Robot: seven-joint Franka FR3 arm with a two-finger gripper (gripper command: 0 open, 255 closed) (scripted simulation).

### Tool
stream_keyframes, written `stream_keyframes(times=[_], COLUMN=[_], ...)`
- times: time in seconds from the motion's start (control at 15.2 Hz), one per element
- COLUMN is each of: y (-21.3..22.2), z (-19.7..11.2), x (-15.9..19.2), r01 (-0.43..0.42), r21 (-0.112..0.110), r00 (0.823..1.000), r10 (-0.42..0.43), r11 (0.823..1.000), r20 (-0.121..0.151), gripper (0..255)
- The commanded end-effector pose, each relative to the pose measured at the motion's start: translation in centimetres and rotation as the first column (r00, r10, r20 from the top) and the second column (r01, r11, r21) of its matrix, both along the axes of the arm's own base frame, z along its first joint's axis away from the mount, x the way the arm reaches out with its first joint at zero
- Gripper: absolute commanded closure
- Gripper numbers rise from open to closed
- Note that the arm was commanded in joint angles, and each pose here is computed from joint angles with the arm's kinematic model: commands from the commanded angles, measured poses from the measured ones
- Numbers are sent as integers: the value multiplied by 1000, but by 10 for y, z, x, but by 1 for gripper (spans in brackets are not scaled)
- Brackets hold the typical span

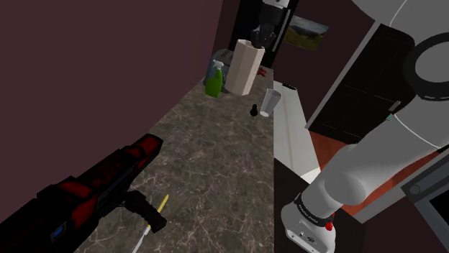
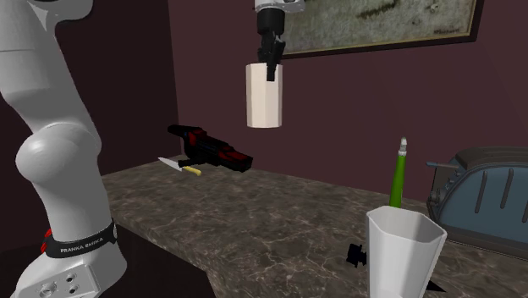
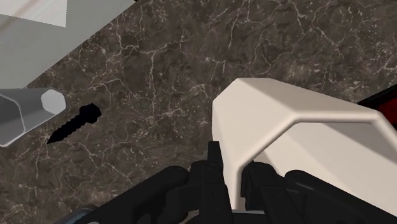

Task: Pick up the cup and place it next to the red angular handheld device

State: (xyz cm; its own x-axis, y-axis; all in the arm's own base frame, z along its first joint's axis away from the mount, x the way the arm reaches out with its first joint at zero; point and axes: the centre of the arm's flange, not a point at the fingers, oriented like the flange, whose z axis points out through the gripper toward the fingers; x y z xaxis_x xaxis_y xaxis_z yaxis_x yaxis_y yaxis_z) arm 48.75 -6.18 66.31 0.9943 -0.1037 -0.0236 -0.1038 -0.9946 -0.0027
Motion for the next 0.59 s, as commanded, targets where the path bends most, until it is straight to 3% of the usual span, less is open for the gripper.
stream_keyframes(times=[0.0,0.53], y=[19,101], z=[1,1], x=[-18,-86], r01=[1,1], r21=[-1,-1], r00=[1000,1000], r10=[-1,-1], r11=[1000,1000], r20=[1,1], gripper=[255,255])
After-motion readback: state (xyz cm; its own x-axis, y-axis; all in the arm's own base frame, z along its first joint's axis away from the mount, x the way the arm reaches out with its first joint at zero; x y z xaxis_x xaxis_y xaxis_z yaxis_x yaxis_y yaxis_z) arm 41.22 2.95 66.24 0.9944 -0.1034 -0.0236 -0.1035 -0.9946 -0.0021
